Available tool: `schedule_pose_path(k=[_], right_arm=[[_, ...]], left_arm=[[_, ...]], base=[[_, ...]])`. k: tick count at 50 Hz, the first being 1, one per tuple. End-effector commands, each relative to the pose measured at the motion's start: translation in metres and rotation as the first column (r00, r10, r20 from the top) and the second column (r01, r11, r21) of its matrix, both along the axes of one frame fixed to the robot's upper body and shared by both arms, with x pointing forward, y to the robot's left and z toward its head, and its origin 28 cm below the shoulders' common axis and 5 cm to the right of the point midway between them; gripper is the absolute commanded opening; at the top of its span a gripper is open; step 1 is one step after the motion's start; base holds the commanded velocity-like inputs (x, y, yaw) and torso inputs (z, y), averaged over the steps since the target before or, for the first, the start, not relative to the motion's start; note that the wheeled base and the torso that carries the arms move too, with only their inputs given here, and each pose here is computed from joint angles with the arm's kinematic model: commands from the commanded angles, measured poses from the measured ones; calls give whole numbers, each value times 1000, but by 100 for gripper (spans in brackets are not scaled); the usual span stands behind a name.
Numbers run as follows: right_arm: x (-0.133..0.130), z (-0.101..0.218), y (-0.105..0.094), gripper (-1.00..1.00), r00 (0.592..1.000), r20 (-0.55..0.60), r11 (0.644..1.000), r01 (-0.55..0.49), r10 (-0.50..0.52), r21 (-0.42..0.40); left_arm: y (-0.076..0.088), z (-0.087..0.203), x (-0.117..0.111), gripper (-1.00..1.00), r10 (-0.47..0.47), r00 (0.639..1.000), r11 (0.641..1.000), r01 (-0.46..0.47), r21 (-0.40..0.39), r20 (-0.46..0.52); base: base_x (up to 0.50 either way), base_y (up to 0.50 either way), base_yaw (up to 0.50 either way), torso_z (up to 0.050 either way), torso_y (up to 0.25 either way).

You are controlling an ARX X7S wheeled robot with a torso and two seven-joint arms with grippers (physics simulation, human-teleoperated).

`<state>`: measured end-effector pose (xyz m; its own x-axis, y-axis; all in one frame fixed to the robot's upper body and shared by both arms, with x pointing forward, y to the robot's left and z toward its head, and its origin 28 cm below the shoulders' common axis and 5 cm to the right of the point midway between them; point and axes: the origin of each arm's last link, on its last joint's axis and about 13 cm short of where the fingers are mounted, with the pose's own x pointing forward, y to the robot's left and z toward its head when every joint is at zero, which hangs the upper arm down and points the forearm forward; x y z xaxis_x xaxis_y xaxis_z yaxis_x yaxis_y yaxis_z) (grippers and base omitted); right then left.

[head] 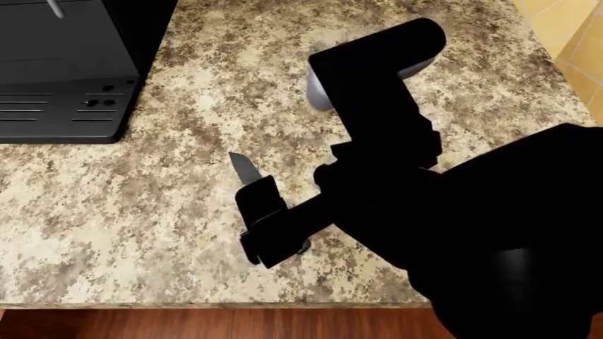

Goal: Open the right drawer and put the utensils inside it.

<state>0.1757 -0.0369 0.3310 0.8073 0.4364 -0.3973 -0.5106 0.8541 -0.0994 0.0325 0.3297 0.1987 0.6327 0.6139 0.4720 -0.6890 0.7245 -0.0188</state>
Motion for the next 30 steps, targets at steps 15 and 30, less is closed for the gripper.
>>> schedule_pose_path(k=[15, 30], right_arm=[[14, -14, 12, 100, 999, -27, 998, -25, 24, -52], [20, -28, 17, 100, 996, -82, 999, -33, 30, -35]], left_arm=[[-1, -2, 2, 100, -3, 1000, 1000, 3, -1, -8], [-1, -2, 2, 100, -3, 1000, 1000, 3, -5, -8]], base=[[0, 0, 0, 0, 0], [0, 0, 0, 0, 0]])
